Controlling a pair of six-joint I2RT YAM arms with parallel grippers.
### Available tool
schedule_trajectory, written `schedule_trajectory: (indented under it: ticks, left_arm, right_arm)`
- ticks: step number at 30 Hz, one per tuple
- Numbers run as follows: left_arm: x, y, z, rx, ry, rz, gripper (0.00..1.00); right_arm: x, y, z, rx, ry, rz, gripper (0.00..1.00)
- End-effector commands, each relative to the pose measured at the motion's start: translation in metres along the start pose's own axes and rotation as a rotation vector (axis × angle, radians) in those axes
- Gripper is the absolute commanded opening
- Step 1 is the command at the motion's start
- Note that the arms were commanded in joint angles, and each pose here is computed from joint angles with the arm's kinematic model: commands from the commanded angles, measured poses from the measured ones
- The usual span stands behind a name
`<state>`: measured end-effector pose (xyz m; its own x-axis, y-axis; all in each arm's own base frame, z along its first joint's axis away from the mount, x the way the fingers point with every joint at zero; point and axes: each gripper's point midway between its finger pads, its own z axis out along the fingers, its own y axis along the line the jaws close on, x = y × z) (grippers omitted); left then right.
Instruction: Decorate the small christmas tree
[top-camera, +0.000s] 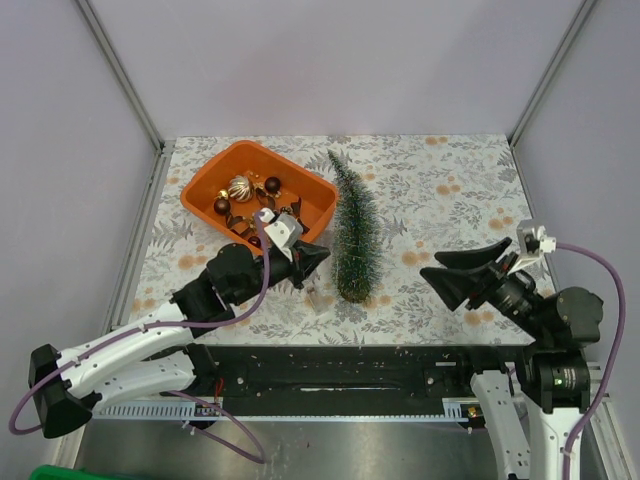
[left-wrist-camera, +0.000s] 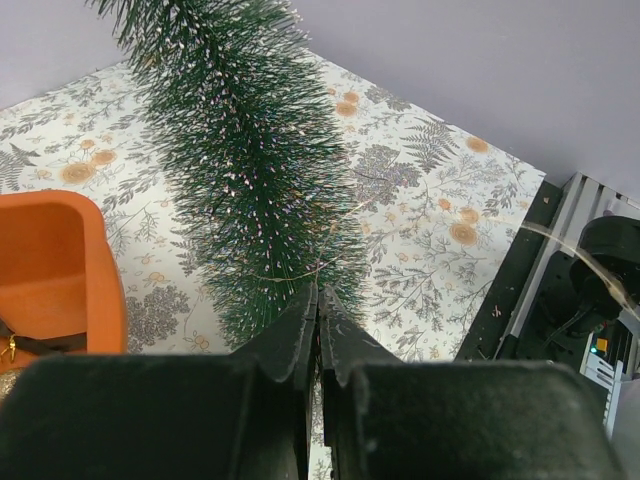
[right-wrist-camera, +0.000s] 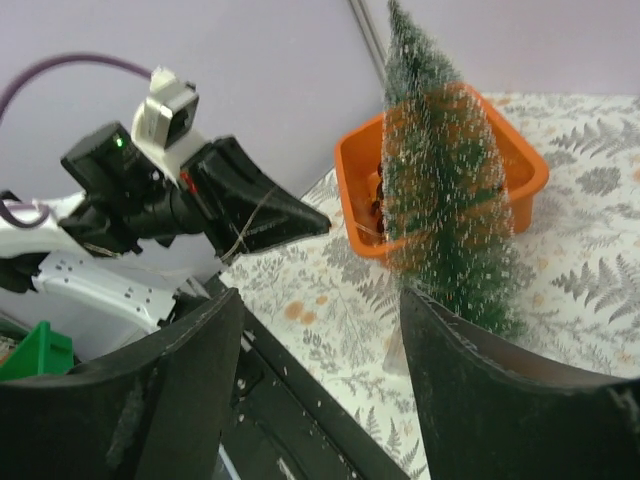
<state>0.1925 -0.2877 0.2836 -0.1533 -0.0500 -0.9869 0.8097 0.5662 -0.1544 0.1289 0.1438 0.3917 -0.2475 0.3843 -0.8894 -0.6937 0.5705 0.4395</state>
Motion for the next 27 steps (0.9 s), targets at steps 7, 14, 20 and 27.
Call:
schedule_trajectory:
  ticks: [7,14,20,27]
  left_arm:
    - [-0.018,-0.008,0.014,0.038,-0.022,-0.021,0.05]
    - [-0.02,-0.006,0.021,0.02,0.012,-0.032,0.05]
    - [-0.014,-0.004,0.027,0.019,0.029,-0.031,0.05]
    - [-0.019,-0.001,0.026,0.008,0.027,-0.029,0.04]
  right_arm:
    - [0.03,-0.018,0.002,0.004,0.054,0.046,0.75]
    - [-0.006,-0.092,0.036,0.273,0.036,-0.02,0.77]
    - [-0.052,-0.099,0.092,0.423,0.068,-0.218,0.76]
    - [-0.073,-0.043,0.12,0.341,-0.007,-0.296,0.75]
